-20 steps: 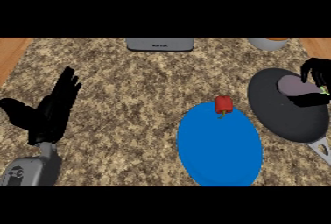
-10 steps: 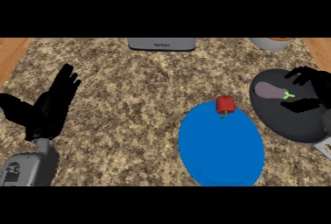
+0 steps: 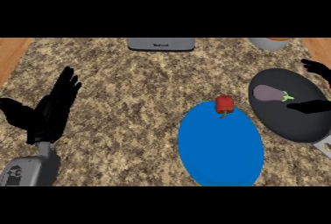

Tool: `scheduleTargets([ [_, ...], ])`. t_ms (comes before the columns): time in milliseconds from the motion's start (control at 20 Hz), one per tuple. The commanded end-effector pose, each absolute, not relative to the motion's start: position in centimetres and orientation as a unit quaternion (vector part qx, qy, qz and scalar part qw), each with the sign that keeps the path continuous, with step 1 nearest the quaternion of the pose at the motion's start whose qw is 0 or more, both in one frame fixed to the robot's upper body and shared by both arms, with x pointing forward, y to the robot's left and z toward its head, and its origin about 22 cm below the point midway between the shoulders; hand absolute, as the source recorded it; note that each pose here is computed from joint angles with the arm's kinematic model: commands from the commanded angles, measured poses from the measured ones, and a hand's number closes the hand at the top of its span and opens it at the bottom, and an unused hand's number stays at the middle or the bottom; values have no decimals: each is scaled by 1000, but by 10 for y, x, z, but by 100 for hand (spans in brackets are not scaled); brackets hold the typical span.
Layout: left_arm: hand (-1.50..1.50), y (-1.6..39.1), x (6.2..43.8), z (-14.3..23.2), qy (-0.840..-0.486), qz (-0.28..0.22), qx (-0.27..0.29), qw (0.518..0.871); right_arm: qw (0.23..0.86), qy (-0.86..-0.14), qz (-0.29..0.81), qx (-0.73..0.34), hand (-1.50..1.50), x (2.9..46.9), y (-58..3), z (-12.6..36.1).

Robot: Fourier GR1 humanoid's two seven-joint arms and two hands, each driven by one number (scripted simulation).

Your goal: Pick the eggplant from the plate and place it in the pan

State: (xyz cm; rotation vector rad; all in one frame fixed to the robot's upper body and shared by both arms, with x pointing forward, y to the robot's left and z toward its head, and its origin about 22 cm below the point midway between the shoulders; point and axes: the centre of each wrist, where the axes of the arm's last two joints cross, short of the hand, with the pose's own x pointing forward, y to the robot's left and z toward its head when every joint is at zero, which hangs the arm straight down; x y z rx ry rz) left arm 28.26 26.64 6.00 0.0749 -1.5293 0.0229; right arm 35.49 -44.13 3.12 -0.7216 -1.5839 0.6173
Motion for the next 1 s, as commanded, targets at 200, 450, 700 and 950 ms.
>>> scheduleTargets([
  [200,0,260,277,63,-691,16,35,721,639,-736,93,-204,-150,318,-502,47],
  [450,0,272,280,71,-696,15,30,717,627,-760,72,-155,-150,264,-556,59],
  [700,0,264,278,65,-698,20,40,715,625,-772,71,-91,-150,230,-582,70],
  [950,0,275,278,60,-692,19,37,721,617,-775,76,-110,-150,210,-595,74],
])
